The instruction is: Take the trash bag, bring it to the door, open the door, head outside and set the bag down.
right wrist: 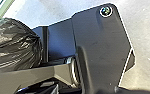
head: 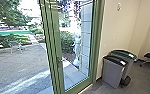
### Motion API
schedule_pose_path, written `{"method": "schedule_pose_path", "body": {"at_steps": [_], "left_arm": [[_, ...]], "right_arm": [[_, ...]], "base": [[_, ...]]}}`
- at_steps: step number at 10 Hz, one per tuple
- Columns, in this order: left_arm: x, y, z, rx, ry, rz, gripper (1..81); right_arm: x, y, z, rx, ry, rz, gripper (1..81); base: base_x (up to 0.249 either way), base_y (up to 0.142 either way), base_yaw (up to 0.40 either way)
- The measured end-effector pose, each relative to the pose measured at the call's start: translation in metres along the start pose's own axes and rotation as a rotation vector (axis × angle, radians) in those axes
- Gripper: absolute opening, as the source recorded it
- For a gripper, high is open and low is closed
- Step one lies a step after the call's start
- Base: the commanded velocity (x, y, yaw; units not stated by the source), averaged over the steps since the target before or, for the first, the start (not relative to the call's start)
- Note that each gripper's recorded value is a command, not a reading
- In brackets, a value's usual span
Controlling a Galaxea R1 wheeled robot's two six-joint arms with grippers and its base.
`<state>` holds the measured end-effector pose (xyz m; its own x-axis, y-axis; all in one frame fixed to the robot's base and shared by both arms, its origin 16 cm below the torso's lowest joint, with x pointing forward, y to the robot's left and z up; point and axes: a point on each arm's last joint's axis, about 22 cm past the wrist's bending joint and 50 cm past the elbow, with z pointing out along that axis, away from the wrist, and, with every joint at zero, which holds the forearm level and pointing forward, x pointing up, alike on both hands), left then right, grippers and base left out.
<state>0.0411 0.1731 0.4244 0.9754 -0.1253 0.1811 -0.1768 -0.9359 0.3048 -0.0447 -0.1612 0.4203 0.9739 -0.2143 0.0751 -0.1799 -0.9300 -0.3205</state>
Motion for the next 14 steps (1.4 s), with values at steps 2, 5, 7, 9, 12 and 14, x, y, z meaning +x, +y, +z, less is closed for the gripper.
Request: {"method": "schedule_pose_path", "body": {"at_steps": [2, 5, 7, 9, 12, 14], "left_arm": [[0.0, -0.0006, -0.0001, 0.001, 0.0, 0.0, 1.0], [-0.0006, -0.0028, -0.0005, 0.006, -0.001, 0.014, 1.0], [-0.0007, -0.0042, -0.0007, 0.008, -0.001, 0.019, 1.0], [-0.0026, -0.0035, -0.0007, 0.007, -0.003, 0.018, 1.0], [-0.0055, -0.0033, -0.001, 0.007, -0.005, 0.017, 1.0], [-0.0022, -0.0063, -0.0012, 0.013, -0.003, 0.019, 1.0]], "right_arm": [[-0.0004, 0.0, 0.0, 0.0, 0.0, 0.0, 81.1], [0.0017, 0.0, 0.0, 0.0, 0.009, 0.0, 81.1], [0.0024, -0.0004, 0.0, 0.001, 0.012, 0.0, 81.1], [0.0033, -0.0004, 0.0001, 0.001, 0.015, 0.0, 81.1], [0.0026, -0.0007, 0.0, 0.001, 0.017, 0.0, 81.1], [0.0027, -0.0048, 0.001, 0.006, 0.015, 0.0, 81.1]], "base": [[0.169, 0.0, 0.0], [0.169, 0.0, 0.0], [0.169, 0.0, 0.0], [0.162, 0.0, 0.0], [0.155, -0.053, 0.0], [0.155, -0.088, 0.0]]}}
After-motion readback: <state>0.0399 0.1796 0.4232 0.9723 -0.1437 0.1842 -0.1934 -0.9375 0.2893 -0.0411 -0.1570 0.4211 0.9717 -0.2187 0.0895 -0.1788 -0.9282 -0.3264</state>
